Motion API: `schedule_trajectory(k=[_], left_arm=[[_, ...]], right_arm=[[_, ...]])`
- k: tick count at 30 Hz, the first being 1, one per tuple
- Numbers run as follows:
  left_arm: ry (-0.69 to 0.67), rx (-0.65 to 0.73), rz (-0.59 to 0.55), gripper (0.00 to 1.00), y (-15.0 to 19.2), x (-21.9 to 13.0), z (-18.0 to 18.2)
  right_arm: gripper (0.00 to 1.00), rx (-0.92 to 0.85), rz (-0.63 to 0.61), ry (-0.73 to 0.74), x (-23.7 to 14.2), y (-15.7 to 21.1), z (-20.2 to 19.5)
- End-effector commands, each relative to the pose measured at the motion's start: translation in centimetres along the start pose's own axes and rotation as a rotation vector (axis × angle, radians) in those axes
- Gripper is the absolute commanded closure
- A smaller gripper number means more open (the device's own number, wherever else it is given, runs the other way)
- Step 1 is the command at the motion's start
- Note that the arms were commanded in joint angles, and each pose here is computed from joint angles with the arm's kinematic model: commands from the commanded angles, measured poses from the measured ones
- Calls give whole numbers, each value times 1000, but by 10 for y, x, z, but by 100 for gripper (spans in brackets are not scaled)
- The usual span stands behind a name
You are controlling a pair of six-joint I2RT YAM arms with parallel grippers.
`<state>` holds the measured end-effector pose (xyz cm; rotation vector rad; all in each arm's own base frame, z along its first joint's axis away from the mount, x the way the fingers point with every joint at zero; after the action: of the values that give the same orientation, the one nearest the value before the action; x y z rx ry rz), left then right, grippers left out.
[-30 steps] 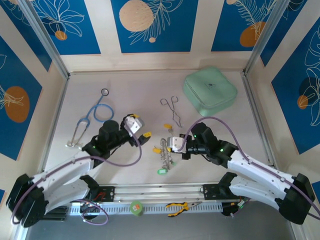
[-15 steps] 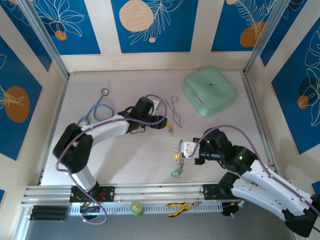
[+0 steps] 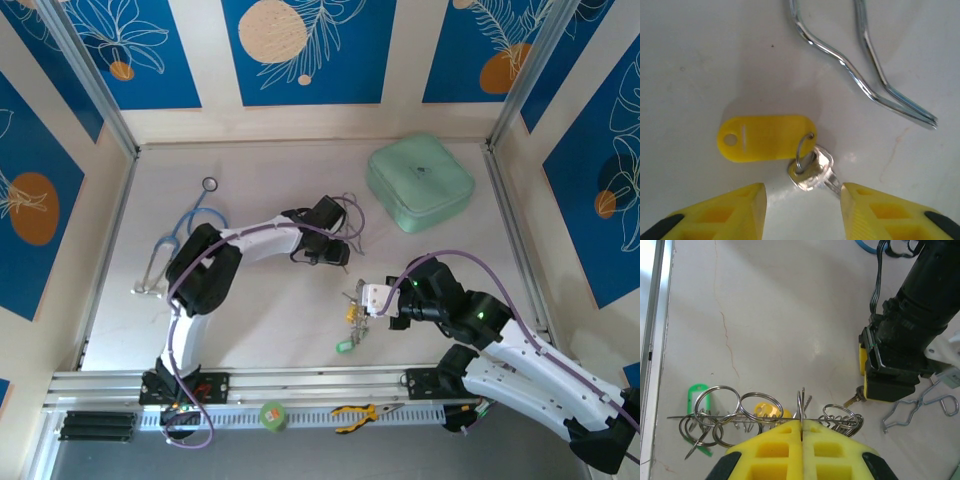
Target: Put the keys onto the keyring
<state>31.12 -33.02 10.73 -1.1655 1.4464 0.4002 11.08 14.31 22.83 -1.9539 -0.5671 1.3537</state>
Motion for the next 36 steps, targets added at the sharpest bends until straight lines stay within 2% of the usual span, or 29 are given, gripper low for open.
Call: schedule_trajectory(k=[1, 21, 30, 36], left_arm=[[34, -14, 15, 61, -6, 4, -6], [29, 9, -7, 78, -14, 20, -4], [2, 44, -16, 100, -12, 19, -2], [-63, 57, -5, 100, 7, 3, 6]], right_arm=[[100, -21, -51, -3, -2, -9, -2], [100, -13, -62, -8, -2, -10, -3], [100, -9, -62, -10, -2, -10, -3], [100, -9, -61, -11, -2, -10, -3]])
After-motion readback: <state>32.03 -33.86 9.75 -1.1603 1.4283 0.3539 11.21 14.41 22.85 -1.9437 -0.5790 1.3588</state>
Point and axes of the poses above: each hand's point on the last joint's axis, 136 mm out from that joint toward the fingers, its own x axis out along the fingers, its own z axis along the line the jaws close on, y = z × x, the point moved 8 cm from there along -x, back along the fingers, and after that the axes turned 14 degrees about x, right-handed, at the moved point
